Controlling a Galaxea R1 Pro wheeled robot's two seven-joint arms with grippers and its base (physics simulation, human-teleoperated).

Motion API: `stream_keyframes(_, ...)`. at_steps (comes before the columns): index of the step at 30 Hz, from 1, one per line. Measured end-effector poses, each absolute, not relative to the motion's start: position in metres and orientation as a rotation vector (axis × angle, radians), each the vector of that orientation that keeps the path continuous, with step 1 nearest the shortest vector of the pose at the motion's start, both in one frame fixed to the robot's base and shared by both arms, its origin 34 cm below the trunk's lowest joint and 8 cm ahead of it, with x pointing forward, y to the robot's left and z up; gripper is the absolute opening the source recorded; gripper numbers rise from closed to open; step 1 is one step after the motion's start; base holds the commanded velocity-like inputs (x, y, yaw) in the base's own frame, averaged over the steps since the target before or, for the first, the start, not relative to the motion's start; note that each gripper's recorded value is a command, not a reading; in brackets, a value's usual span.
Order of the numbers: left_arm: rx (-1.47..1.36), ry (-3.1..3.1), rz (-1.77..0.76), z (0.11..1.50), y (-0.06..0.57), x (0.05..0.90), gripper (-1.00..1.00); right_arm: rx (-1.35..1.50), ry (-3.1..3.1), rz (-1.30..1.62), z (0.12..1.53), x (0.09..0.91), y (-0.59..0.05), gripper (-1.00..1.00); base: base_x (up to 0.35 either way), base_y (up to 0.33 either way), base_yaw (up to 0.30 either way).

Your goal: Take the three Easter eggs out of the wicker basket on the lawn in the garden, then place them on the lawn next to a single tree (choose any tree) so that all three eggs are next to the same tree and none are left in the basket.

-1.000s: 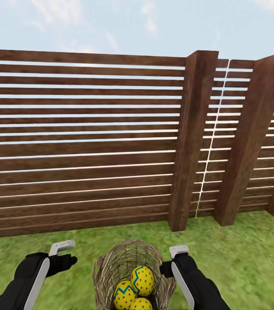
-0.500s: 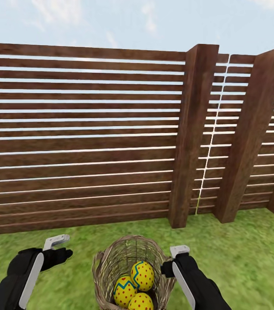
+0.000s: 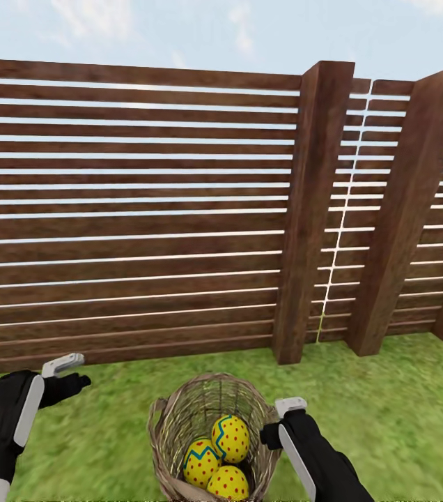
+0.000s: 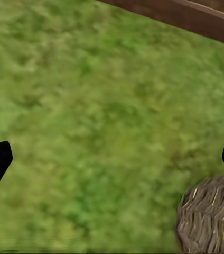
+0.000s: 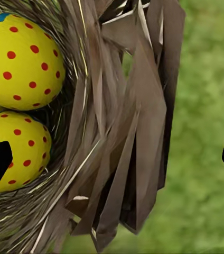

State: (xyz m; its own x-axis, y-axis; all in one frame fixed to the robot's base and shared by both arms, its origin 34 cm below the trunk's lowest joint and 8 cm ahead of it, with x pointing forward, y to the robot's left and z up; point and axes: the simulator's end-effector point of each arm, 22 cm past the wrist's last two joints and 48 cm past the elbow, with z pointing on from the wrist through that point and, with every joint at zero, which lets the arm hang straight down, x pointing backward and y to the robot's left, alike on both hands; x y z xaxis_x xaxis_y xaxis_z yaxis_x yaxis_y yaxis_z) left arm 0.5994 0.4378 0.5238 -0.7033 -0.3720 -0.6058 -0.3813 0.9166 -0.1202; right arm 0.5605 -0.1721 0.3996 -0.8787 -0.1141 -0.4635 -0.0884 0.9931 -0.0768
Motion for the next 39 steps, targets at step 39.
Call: stream_keyframes(39, -0.579, 2.534, -0.036, 0.478, 0.432, 0.612, 1.0, -0.145, 2.65, -0.073, 0.391, 0.558, -0.172, 1.0, 0.032, -0.023, 0.0)
